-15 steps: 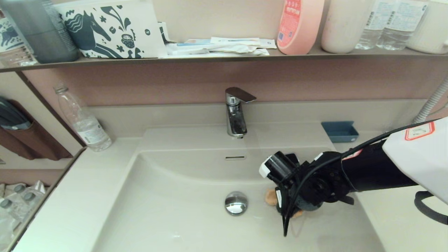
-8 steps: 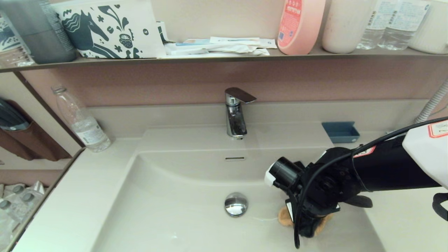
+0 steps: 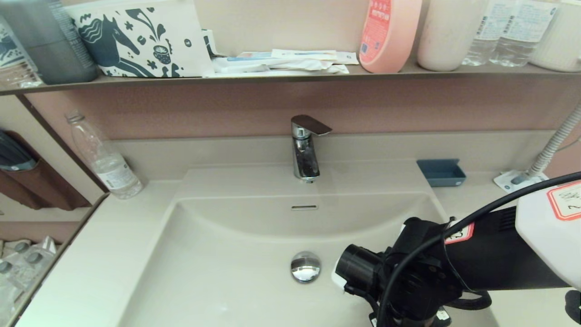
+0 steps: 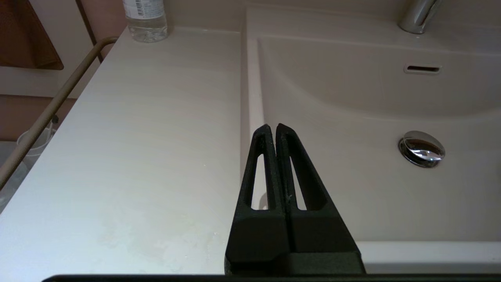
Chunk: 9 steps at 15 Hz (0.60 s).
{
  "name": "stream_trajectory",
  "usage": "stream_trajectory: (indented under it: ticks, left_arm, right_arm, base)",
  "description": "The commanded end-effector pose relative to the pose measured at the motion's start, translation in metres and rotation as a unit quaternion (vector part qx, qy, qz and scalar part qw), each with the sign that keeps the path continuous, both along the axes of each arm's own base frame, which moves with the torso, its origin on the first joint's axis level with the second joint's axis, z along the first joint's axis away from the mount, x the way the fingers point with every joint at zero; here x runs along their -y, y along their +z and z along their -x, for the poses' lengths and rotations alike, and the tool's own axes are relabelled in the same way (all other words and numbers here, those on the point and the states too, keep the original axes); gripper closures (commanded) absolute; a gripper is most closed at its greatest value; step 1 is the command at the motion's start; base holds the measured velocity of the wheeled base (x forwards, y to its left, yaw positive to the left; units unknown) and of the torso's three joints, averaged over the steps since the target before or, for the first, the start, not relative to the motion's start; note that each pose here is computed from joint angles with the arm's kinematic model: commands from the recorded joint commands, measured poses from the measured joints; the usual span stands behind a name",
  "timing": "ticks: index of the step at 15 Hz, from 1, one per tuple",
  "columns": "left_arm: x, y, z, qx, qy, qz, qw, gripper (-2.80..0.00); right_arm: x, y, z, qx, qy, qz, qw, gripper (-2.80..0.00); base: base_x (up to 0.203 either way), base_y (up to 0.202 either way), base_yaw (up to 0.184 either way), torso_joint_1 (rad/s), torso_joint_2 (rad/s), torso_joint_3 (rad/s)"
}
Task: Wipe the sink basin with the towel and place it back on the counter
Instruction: Wipe the sink
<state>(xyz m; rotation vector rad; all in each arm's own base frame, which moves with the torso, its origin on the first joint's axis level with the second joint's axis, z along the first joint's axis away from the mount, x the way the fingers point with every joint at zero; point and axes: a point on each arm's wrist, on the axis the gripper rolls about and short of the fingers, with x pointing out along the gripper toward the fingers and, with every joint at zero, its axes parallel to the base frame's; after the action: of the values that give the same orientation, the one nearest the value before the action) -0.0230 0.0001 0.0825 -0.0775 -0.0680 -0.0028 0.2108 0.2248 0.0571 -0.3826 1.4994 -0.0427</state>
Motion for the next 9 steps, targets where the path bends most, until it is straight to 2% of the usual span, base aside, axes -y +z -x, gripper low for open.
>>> stream_trajectory:
  ticks: [1,5,7,9]
  left_arm:
    - [0.000,0.000,0.000,0.000,0.000,0.000,1.0000,0.00]
    - [0.000,0.000,0.000,0.000,0.000,0.000,1.0000,0.00]
    - [0.000,0.000,0.000,0.000,0.000,0.000,1.0000,0.00]
    - [0.000,0.000,0.000,0.000,0.000,0.000,1.0000,0.00]
  right_arm:
    - [-0.011,-0.003,0.001,0.021,0.010,-0.030,0.999,0.00]
    - [-0.041,-0.012,-0.007,0.063,0.001,-0.106,0.992,0.00]
    - [-0.056,-0.013,-0.013,0.068,0.003,-0.155,0.986,0.00]
    - [-0.072,-0.014,-0.018,0.072,0.012,-0.185,0.980,0.00]
  base:
    - [0.000,0.000,0.000,0.000,0.00,0.000]
    - [0.000,0.000,0.000,0.000,0.00,0.000]
    - [0.000,0.000,0.000,0.000,0.00,0.000]
    - [0.000,0.000,0.000,0.000,0.00,0.000]
